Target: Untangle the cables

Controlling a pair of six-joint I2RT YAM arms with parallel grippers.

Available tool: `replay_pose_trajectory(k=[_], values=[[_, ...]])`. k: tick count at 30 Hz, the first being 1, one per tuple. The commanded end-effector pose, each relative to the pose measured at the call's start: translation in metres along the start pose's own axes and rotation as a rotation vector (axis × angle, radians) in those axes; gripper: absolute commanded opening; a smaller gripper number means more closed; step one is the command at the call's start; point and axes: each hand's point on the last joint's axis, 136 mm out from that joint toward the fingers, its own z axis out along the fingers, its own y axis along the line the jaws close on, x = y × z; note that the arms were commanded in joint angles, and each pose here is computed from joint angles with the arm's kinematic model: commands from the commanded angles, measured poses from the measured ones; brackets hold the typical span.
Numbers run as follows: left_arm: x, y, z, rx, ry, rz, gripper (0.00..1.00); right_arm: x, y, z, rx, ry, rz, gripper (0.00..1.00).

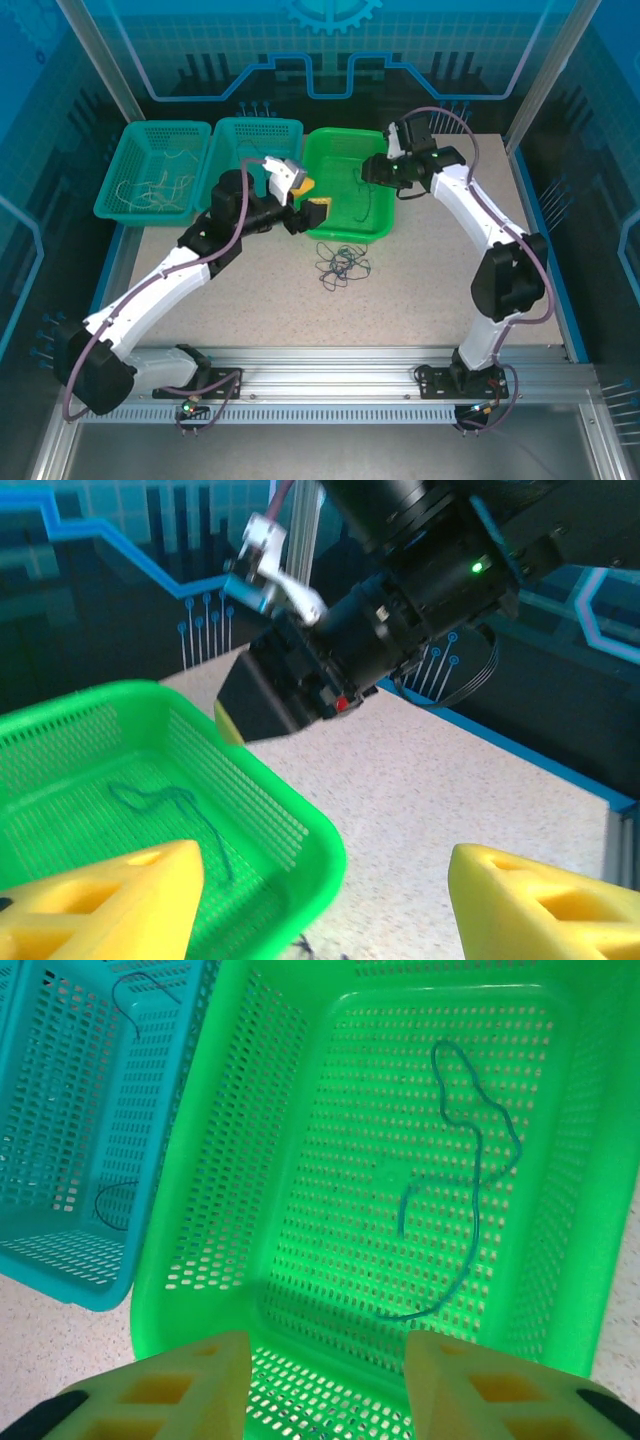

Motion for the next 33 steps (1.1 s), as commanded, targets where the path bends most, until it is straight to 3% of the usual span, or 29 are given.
replay_pose_trajectory(k=[1,9,17,25,27,33], values=[[0.038,-0.004,0.000,-0.003,0.099,-0.187,0.65,-0.007,0.013,-0.043,-0.011,-0.078,-0.019,0.46],[0.143,-0.018,0.022,-0.021,0.364,-0.348,0.62,0.056,0.003,-0.088,-0.018,-0.131,-0.034,0.46],[0.224,0.014,0.042,-0.079,0.596,-0.057,0.59,0.122,0.006,-0.089,-0.012,-0.087,-0.046,0.46],[0.255,0.036,0.072,-0.121,0.671,-0.030,0.59,0.134,0.009,-0.084,0.004,-0.056,-0.041,0.45],[0.258,0.038,0.074,-0.131,0.665,-0.030,0.53,0.135,0.009,-0.085,0.007,-0.056,-0.043,0.45],[0.260,0.030,0.070,-0.093,0.656,-0.056,0.05,0.140,0.008,-0.080,0.015,-0.036,-0.041,0.45]])
